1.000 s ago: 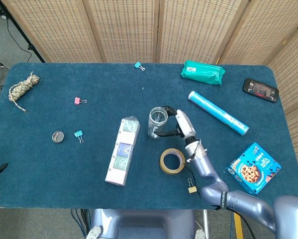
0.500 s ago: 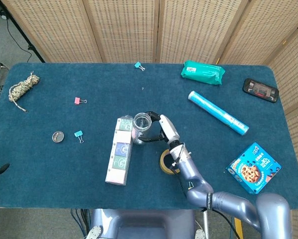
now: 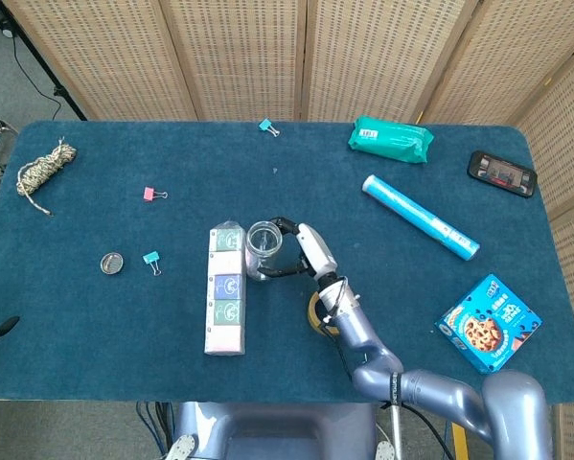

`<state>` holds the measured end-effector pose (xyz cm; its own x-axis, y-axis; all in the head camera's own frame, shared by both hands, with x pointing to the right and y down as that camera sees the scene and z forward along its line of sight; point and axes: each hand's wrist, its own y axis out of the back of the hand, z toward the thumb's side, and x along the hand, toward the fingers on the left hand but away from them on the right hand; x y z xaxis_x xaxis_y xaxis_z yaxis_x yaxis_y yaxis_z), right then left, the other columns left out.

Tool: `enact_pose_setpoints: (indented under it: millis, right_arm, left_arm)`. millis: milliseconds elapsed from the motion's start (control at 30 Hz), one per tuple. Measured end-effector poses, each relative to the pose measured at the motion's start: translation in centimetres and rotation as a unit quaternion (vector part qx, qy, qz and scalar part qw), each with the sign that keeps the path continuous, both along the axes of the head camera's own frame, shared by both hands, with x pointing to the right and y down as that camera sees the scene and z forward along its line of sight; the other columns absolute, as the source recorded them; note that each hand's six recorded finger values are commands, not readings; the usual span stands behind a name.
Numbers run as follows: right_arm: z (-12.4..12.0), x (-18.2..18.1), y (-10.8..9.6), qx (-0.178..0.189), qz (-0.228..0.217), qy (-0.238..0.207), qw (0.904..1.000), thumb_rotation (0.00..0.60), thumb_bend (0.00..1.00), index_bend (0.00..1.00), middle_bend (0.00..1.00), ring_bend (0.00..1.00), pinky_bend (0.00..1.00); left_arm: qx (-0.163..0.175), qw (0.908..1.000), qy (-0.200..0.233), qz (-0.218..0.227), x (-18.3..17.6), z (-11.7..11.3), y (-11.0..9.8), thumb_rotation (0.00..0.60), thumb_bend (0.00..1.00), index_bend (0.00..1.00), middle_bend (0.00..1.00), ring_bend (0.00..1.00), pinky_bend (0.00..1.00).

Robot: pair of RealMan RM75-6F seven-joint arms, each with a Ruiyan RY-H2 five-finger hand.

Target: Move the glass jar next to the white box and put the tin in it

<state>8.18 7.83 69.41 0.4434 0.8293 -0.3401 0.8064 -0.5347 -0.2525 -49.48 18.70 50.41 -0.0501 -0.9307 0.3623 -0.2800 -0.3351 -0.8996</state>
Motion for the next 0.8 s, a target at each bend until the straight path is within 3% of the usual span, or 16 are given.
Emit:
enact_pose_setpoints:
  millis: [200, 433, 800]
  right_arm:
    - [-0.2, 0.1, 0.3, 0.009, -0.012, 0.005, 0.9999, 0.6, 0.19, 0.49, 0.47, 0.4, 0.24]
    - [-0.1, 0.5, 0.8, 0.016, -0.027, 0.016, 0.9994, 0.6, 0.19, 0.35, 0.38, 0.3, 0.16]
    - [-0.3, 1.1, 0.7, 0.019, -0.031, 0.019, 0.9992, 0.6, 0.19, 0.29, 0.3, 0.25, 0.14]
  left_arm:
    - [-0.002, 1.0, 0.0, 0.004, 0.2, 0.1, 0.1, 0.6, 0.12, 0.17, 0.0, 0.0, 0.0]
    - [0.0, 1.0, 0.001, 0.002, 0.1, 0.0, 0.1, 0.6, 0.12, 0.17, 0.0, 0.0, 0.0]
    - [0.001, 1.0, 0.002, 0.003, 0.1, -0.1, 0.1, 0.6, 0.12, 0.17, 0.0, 0.0, 0.0]
